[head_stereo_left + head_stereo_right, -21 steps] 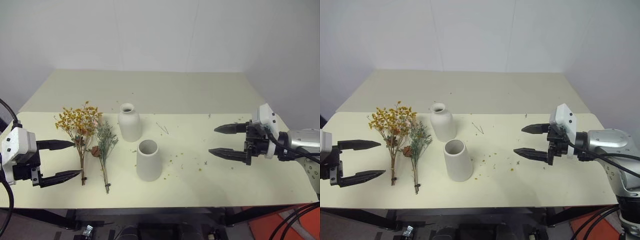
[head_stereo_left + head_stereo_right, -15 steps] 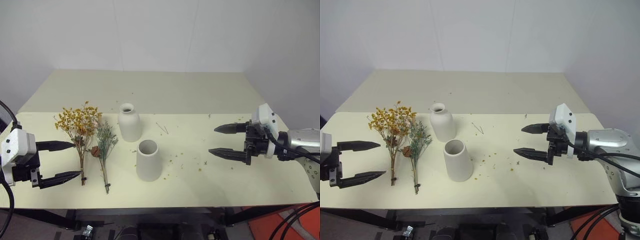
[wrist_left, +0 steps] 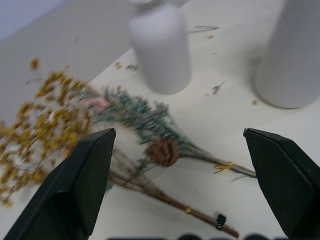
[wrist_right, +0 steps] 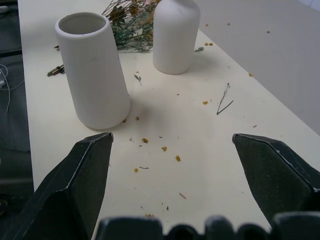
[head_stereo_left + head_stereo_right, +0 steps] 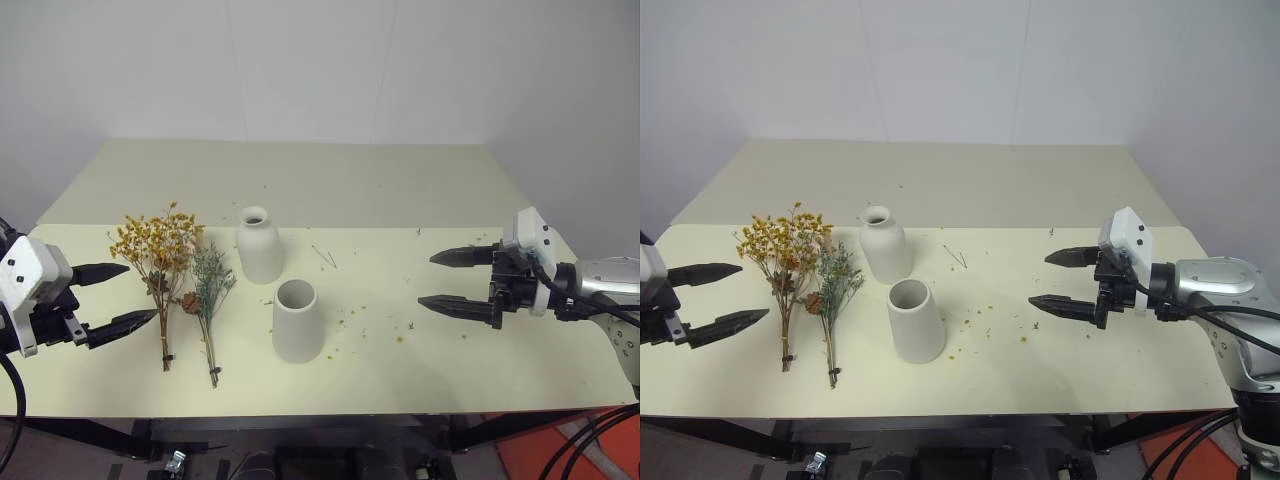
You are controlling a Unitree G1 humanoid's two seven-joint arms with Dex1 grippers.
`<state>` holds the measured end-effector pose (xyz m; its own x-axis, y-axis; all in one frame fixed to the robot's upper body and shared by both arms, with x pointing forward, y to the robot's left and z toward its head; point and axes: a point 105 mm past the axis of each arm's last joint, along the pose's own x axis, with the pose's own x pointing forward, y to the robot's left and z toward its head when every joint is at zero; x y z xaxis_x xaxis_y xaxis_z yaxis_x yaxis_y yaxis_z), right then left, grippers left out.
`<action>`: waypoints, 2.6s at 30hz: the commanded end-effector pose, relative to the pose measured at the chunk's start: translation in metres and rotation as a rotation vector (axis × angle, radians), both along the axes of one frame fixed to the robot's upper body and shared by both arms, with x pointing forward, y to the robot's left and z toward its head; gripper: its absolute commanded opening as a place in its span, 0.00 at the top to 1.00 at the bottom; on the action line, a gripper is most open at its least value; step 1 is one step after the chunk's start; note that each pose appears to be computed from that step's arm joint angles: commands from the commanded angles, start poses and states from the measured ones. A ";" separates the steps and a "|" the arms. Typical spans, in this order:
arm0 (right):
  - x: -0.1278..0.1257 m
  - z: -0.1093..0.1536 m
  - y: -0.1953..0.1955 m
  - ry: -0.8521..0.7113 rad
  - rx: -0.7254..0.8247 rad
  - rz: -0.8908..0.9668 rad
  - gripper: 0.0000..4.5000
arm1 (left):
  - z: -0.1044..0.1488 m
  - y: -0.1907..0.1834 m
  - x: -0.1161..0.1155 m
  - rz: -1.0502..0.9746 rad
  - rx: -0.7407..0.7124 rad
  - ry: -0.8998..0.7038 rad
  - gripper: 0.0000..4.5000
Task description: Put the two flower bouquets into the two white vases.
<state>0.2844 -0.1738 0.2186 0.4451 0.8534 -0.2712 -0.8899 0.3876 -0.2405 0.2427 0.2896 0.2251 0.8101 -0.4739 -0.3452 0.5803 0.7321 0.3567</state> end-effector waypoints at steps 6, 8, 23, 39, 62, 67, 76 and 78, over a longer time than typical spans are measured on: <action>0.006 0.006 0.007 -0.029 -0.004 0.002 0.00 | 0.010 -0.006 0.011 0.314 0.073 0.310 0.01; 0.007 0.006 0.008 -0.026 -0.004 -0.001 0.00 | 0.006 -0.007 0.009 0.367 0.062 0.440 0.01; 0.001 0.006 0.004 -0.018 0.000 -0.053 0.00 | -0.043 0.000 0.051 0.568 0.039 0.690 0.01; -0.005 0.008 0.001 -0.015 0.002 -0.083 0.00 | -0.083 0.005 0.072 0.734 -0.014 0.788 0.01; 0.007 0.011 0.023 -0.053 -0.013 0.037 0.00 | -0.076 0.017 0.080 0.823 -0.053 0.746 1.00; 0.012 0.011 0.028 -0.063 -0.012 0.063 0.00 | -0.052 0.034 0.074 0.865 -0.050 0.667 1.00; 0.027 0.023 0.045 -0.117 0.006 0.139 0.00 | 0.028 0.031 0.086 0.861 -0.090 0.345 1.00; 0.034 0.025 0.051 -0.128 0.012 0.149 0.00 | 0.049 0.011 0.095 0.752 -0.104 0.195 1.00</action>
<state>0.3159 -0.1234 0.2359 0.3410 0.9130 -0.2238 -0.9131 0.2651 -0.3097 0.3338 0.3112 0.2446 0.7629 0.1681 -0.6242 -0.0664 0.9809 0.1830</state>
